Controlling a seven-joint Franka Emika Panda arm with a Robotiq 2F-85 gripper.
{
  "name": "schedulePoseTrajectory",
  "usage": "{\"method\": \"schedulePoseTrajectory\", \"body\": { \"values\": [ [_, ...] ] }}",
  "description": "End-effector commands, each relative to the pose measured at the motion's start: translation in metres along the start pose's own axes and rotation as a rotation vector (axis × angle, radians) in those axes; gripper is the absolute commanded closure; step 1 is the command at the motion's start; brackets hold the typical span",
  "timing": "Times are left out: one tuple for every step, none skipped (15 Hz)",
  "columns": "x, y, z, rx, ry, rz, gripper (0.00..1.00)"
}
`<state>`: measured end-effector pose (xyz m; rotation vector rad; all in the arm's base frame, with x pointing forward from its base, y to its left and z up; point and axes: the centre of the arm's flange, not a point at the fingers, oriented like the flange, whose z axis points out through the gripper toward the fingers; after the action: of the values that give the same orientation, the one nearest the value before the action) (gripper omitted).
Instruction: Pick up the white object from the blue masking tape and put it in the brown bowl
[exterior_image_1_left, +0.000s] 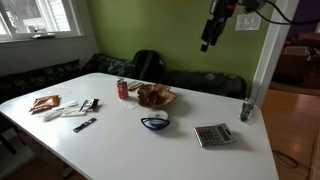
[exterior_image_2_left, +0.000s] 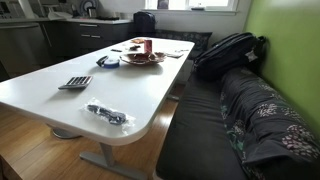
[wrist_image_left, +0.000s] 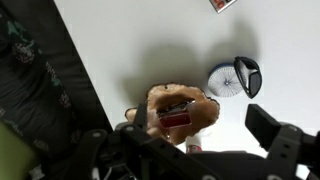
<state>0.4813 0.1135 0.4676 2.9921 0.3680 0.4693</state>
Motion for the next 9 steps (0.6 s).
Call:
{"method": "schedulePoseTrajectory", "body": {
  "values": [
    [0.064, -0.068, -0.025, -0.169, -0.062, -0.098, 0.00],
    [0.075, -0.086, -0.029, -0.218, -0.082, -0.124, 0.00],
    [0.082, -0.098, -0.031, -0.268, -0.099, -0.148, 0.00],
    [0.091, -0.105, -0.036, -0.308, -0.122, -0.183, 0.00],
    [0.051, -0.088, -0.041, -0.246, -0.067, -0.142, 0.00],
    [0.058, -0.095, -0.043, -0.250, -0.070, -0.151, 0.00],
    [0.059, -0.096, -0.042, -0.247, -0.070, -0.153, 0.00],
    [0.058, -0.094, -0.041, -0.248, -0.072, -0.149, 0.00],
    [0.058, -0.091, -0.041, -0.249, -0.073, -0.144, 0.00]
  ]
}}
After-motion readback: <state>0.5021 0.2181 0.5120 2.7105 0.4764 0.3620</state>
